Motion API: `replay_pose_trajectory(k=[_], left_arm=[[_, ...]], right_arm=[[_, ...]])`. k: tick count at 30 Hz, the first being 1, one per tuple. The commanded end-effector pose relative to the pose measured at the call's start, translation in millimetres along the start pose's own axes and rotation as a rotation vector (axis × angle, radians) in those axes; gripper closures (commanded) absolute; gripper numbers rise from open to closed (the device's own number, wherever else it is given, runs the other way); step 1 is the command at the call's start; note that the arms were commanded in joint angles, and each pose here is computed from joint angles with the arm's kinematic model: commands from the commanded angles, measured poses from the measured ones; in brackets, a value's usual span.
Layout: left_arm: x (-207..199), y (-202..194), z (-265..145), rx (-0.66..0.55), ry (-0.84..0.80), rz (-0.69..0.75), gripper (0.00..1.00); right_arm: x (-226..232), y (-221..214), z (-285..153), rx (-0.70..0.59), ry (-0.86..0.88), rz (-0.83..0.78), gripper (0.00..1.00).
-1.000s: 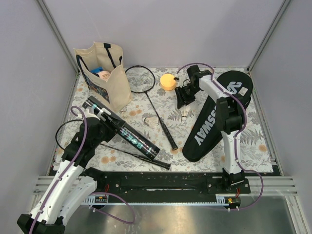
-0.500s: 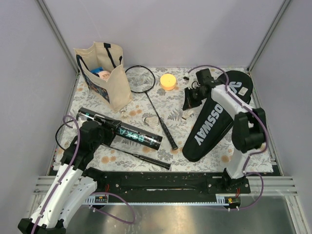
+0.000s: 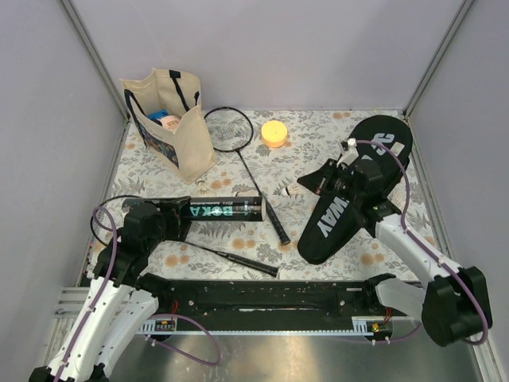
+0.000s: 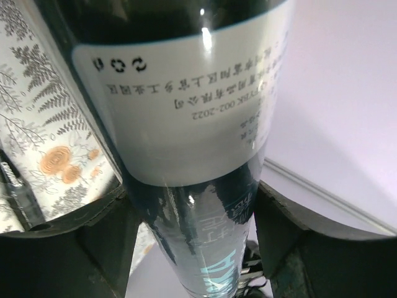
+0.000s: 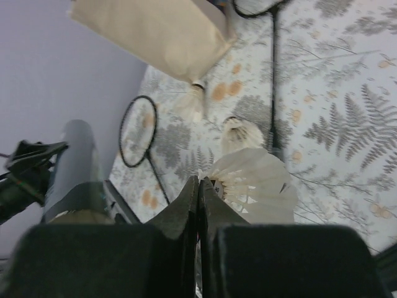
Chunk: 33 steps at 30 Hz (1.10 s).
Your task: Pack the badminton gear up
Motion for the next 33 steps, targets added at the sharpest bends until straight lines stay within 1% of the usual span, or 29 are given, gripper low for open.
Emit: replay_pose_trajectory(k=[1, 5, 8, 14, 18, 24, 25, 26, 33], left_arm=[[-28, -7, -13, 0.051, -0.088, -0.164, 0.51], [-24, -8, -11, 0.060, -0.071, -0.223, 0.51], [-21, -8, -7, 0.061, -0.053, -0.242, 0.51], [-19, -11, -3, 0.087, -0.035, -0.260, 0.51], [-18, -12, 0, 0.088, -0.027, -0.261, 0.52], [-23, -20, 4, 0.144, -0.049, -0.273, 0.53], [-24, -20, 5, 0.144, -0.051, -0.272, 0.53], [-22, -24, 5, 0.169, -0.037, -0.270, 0.53], [-25, -26, 4, 0.193, -0.053, -0.282, 0.53]], right_arm=[[60, 34, -21, -0.260, 0.232, -0.031, 1.00], [86, 27, -32, -0.330, 0.313, -0.056, 1.00], [103, 26, -41, -0.378, 0.361, -0.063, 1.00], [119, 27, -45, -0.399, 0.383, -0.100, 0.99], [127, 24, -41, -0.372, 0.402, -0.097, 0.99], [141, 15, -30, -0.349, 0.437, -0.104, 0.99], [145, 14, -27, -0.346, 0.444, -0.108, 0.99], [146, 11, -23, -0.336, 0.448, -0.108, 0.99], [168, -7, 3, -0.275, 0.501, -0.110, 0.98]])
Point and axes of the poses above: each gripper's point midway between its finger pads, its own z axis out along the fingers, its own x axis along the line the jaws close on, y = z × x, the point moved 4 cm from there along -z, back along the fingers, and after that the axes turned 9 degrees about -z, right-handed, at the moved point
